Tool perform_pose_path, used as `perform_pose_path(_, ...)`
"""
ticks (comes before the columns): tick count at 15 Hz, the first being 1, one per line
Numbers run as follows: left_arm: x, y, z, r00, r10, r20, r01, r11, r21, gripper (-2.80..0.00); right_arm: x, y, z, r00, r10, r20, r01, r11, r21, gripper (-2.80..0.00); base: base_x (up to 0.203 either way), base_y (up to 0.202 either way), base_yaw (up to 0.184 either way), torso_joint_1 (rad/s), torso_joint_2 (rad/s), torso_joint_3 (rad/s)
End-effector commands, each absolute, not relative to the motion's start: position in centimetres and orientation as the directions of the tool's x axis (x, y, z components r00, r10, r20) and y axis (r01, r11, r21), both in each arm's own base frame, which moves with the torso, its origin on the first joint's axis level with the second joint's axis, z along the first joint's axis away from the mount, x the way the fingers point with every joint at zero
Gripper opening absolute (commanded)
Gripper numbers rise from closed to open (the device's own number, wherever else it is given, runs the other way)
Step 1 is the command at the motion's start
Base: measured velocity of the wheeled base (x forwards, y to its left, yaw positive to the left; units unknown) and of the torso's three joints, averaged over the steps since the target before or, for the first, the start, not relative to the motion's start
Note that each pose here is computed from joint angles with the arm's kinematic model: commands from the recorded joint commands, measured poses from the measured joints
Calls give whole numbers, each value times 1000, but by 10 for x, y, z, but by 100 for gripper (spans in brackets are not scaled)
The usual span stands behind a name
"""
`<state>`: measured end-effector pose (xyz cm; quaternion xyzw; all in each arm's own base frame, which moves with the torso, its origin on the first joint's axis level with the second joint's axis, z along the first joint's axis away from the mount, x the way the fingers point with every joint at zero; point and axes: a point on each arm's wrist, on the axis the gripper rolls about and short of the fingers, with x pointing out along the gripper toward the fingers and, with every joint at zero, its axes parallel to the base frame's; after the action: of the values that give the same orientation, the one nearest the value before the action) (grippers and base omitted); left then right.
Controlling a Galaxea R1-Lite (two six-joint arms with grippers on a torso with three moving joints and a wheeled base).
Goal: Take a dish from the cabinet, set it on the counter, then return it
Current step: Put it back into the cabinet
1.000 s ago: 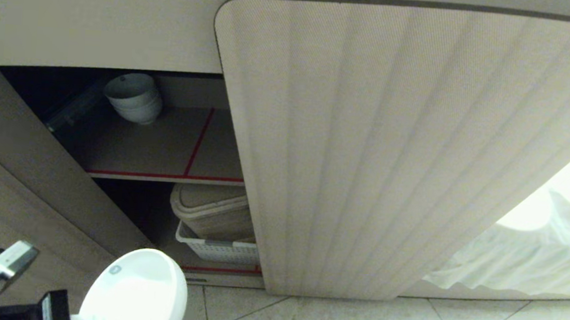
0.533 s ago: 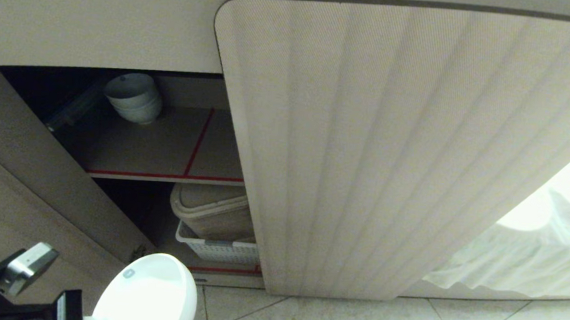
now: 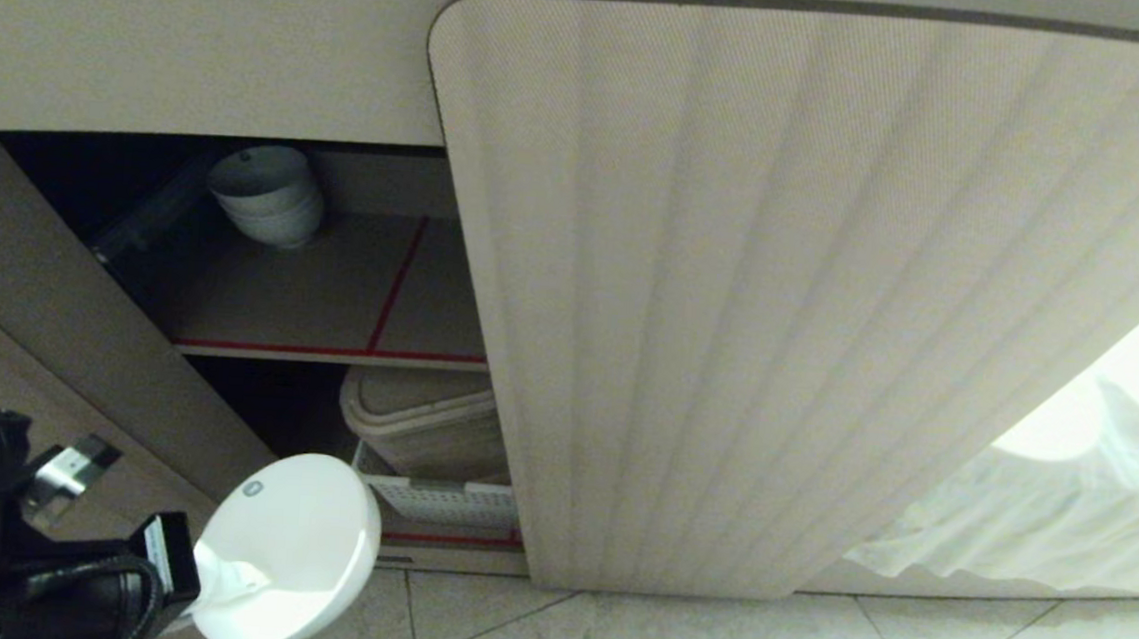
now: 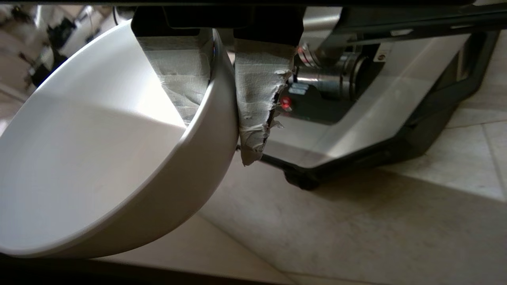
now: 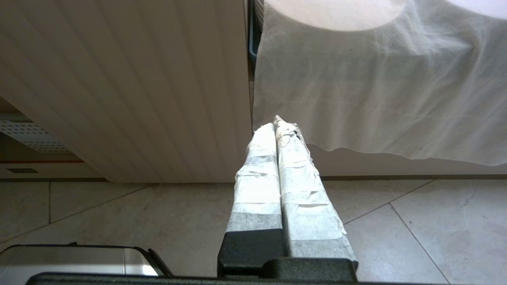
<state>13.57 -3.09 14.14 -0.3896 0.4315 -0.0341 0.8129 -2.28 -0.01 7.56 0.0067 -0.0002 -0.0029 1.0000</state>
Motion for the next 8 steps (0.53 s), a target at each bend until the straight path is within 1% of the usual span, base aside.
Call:
perform_pose_path(1,146,-30,139,616,-367,-697,-320,692,-647,-280,-23,0,76,1000,-5,2,5,1000,14,-280,0,0,0,0,0,0)
perform_pose_path(5,164,-32,141,664,-352,-660,-295,688,-664,-280,-23,0,76,1000,-5,2,5,1000,14,-280,0,0,0,0,0,0)
perform_pose_path(8,175,-34,140,659,-356,-662,-295,688,-664,-280,-23,0,76,1000,-6,1,6,1000,14,-280,0,0,0,0,0,0)
